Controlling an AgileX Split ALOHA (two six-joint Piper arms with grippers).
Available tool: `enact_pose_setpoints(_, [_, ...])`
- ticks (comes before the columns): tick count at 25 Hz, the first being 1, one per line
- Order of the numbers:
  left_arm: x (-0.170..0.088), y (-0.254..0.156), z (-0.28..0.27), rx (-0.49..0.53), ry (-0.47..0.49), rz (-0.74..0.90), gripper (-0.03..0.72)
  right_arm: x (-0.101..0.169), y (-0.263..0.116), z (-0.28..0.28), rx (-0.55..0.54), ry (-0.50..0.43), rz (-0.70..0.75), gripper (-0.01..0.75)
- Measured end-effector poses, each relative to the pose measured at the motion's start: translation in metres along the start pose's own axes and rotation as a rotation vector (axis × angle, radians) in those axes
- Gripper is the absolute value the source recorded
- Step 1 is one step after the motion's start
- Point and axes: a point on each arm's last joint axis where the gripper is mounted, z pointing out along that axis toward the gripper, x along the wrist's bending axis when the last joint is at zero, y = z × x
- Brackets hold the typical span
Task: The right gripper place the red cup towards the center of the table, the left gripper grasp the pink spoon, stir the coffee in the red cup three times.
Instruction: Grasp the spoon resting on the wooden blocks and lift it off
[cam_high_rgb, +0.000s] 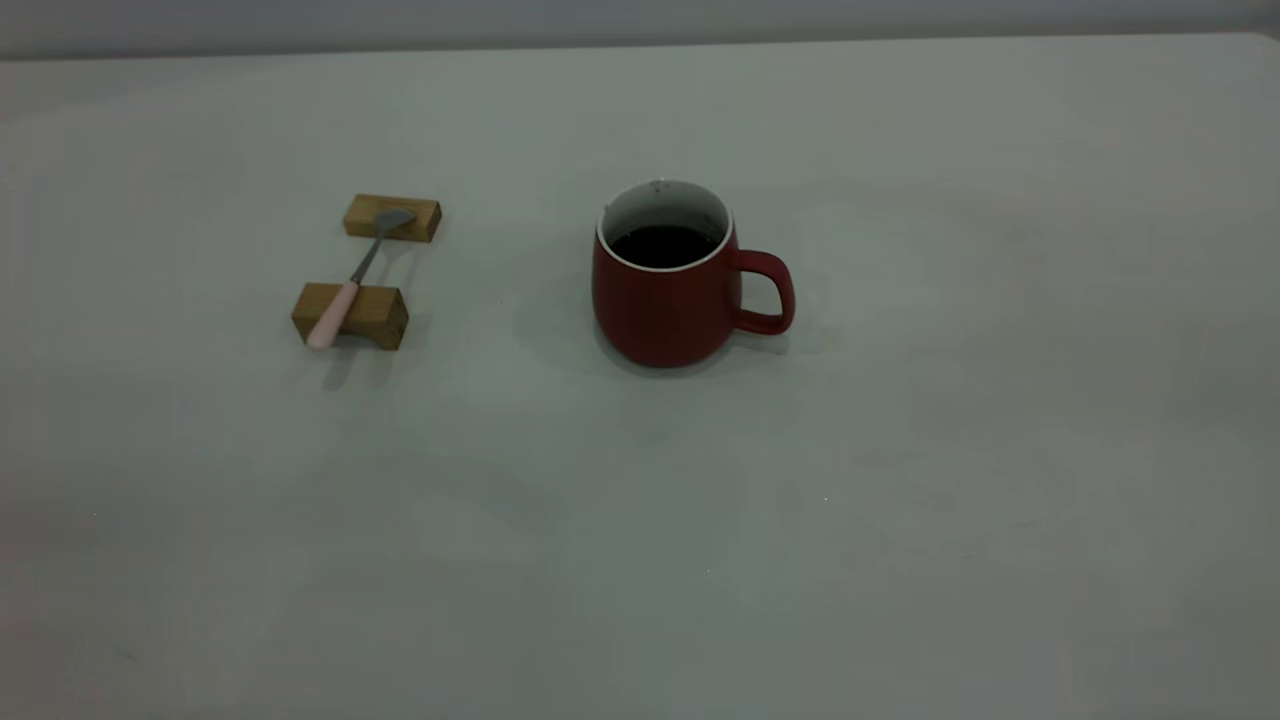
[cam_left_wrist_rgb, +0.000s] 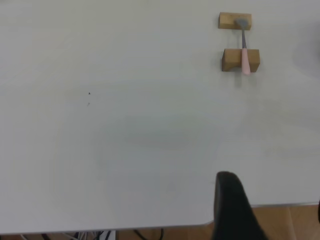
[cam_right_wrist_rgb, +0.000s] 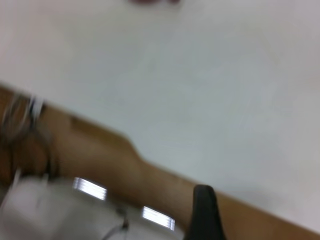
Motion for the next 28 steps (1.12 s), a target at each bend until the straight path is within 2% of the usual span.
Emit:
enact_pose_setpoints(3, [0.0,0.0,0.0,0.0,0.0,0.0,0.478,0.001,-0.032,-0.007,-0.137,-0.063,0.023,0.631])
enact_pose_setpoints(8, [0.0,0.0,0.0,0.0,0.0,0.0,0.478,0.0,-0.058,-0.004,-0.25,-0.165,0.055,0.628])
enact_pose_setpoints(18, [0.0,0.0,0.0,0.0,0.0,0.0,0.478,-0.001,-0.069,0.001,-0.274,-0.236,0.098,0.612])
enact_pose_setpoints(28, [0.0,0.0,0.0,0.0,0.0,0.0,0.478,-0.001,-0.069,0.001,-0.274,-0.241,0.098,0.487])
